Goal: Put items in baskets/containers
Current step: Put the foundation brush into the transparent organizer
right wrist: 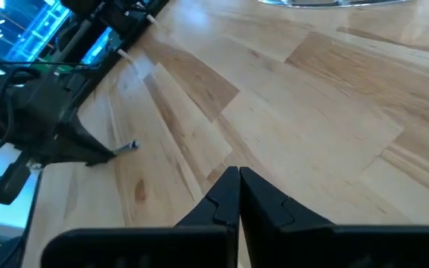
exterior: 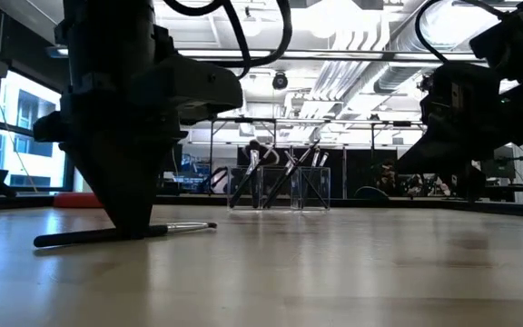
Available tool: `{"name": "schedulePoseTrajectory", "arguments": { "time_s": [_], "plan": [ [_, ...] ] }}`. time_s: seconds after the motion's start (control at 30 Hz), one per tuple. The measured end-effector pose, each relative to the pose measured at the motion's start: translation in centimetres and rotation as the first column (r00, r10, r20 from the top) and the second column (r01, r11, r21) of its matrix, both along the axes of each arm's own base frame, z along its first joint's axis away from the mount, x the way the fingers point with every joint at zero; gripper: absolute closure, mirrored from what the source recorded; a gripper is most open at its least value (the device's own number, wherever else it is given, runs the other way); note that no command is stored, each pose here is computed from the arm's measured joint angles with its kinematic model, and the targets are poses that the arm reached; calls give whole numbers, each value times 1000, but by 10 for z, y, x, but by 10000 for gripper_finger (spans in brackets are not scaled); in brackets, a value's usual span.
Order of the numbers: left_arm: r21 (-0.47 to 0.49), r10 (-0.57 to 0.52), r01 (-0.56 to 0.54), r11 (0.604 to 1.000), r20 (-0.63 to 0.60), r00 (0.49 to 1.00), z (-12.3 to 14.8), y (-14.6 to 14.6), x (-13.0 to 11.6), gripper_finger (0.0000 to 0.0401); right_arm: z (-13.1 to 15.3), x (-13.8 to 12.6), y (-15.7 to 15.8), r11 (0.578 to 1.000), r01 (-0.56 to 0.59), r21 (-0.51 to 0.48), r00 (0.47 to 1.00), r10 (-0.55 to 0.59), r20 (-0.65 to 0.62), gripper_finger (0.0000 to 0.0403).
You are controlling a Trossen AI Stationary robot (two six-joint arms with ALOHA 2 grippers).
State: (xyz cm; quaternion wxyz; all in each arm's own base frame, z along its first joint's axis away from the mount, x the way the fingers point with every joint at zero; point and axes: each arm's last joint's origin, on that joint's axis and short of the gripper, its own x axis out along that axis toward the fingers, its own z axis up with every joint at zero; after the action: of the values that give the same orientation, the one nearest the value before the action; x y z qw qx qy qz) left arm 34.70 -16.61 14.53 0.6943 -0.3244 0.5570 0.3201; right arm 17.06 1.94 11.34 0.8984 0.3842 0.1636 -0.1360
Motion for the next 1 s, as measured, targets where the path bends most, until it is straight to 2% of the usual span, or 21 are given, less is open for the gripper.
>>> {"name": "schedulePoseTrajectory", "arguments": {
  "time_s": [0.2,0.3,0.43,0.63,0.83,1.0],
  "plan": [
    [32,-78,78,996,2,997,-1,0,1,377,0,0,1,997,-62,-36,998,61,-5,397],
    [48,-85,85,995,6,996,-1,2,2,392,0,0,2,995,-84,-57,996,84,-9,394],
    [86,-80,77,993,27,996,0,4,4,391,0,0,2,992,-97,-80,995,96,-13,393],
    [144,-157,146,979,71,985,6,4,12,395,1,0,2,987,-115,-111,993,115,-13,388],
    [218,-147,109,970,167,975,8,5,20,397,8,3,6,985,-128,-119,989,136,59,365],
    [214,-129,87,973,193,973,8,10,26,397,8,7,18,953,-222,-206,974,225,-6,337]
  ]
}}
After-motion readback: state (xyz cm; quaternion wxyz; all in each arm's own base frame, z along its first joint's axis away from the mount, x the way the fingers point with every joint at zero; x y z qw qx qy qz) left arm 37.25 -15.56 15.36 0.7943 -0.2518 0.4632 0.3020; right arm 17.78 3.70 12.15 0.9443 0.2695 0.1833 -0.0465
